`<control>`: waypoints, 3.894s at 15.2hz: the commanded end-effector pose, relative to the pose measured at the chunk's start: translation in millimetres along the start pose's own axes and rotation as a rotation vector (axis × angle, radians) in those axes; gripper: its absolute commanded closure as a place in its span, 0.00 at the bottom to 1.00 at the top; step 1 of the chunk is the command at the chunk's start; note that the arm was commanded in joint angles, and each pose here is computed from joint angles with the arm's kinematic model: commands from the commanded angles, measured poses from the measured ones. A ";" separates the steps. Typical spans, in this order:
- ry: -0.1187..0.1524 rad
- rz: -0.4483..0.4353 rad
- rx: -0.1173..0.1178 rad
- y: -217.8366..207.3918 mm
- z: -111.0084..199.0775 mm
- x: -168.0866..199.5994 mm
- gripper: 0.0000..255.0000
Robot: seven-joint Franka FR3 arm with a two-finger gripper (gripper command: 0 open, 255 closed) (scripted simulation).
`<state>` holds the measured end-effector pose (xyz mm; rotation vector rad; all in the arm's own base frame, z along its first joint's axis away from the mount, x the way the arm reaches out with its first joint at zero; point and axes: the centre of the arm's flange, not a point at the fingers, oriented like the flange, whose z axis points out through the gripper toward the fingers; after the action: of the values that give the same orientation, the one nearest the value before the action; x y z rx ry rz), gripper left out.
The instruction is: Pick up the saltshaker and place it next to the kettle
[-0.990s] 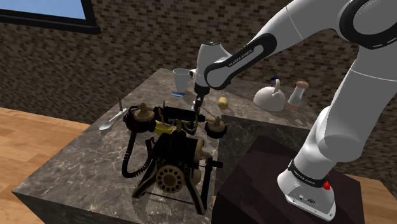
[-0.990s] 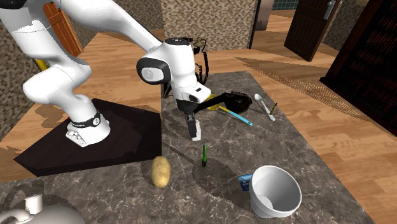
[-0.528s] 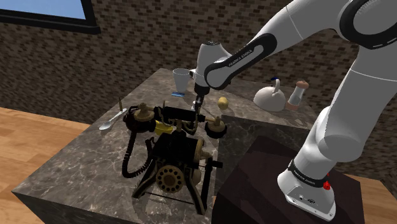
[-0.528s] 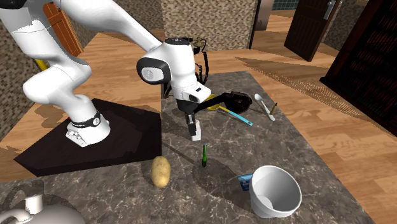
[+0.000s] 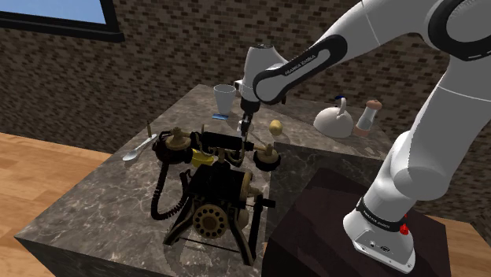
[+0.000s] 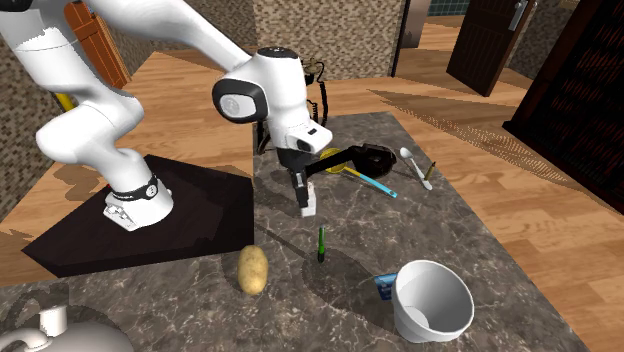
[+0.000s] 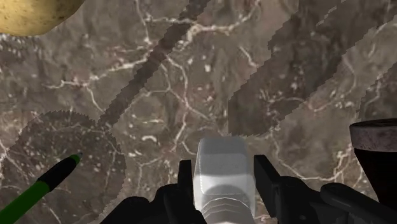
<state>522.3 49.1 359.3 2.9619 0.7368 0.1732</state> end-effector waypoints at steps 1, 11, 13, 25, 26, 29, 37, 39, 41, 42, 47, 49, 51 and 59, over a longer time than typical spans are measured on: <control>-0.001 0.000 0.000 1.9 -9.8 0.3 1.00; -0.001 0.000 0.000 7.6 -62.1 5.0 1.00; -0.001 0.000 0.000 8.8 -72.6 5.9 1.00; -0.001 0.000 0.000 15.7 -135.3 11.6 1.00; -0.001 0.000 0.000 16.2 -140.5 12.1 1.00; -0.001 0.000 0.000 18.0 -156.2 13.5 1.00; -0.001 0.000 0.000 22.6 -198.0 17.3 1.00; -0.001 0.000 0.000 23.7 -208.5 18.2 1.00; -0.001 0.000 0.000 24.9 -218.9 19.1 1.00; -0.001 0.000 0.000 25.5 -224.2 19.6 1.00; -0.001 0.000 0.000 65.4 -226.2 -15.1 1.00; -0.001 0.000 0.000 85.1 -225.6 -32.5 1.00; -0.001 0.000 0.000 104.9 -225.0 -50.0 1.00; -0.001 0.000 0.000 184.0 -222.7 -119.9 1.00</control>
<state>476.0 -145.4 591.0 2.9626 0.7346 0.1728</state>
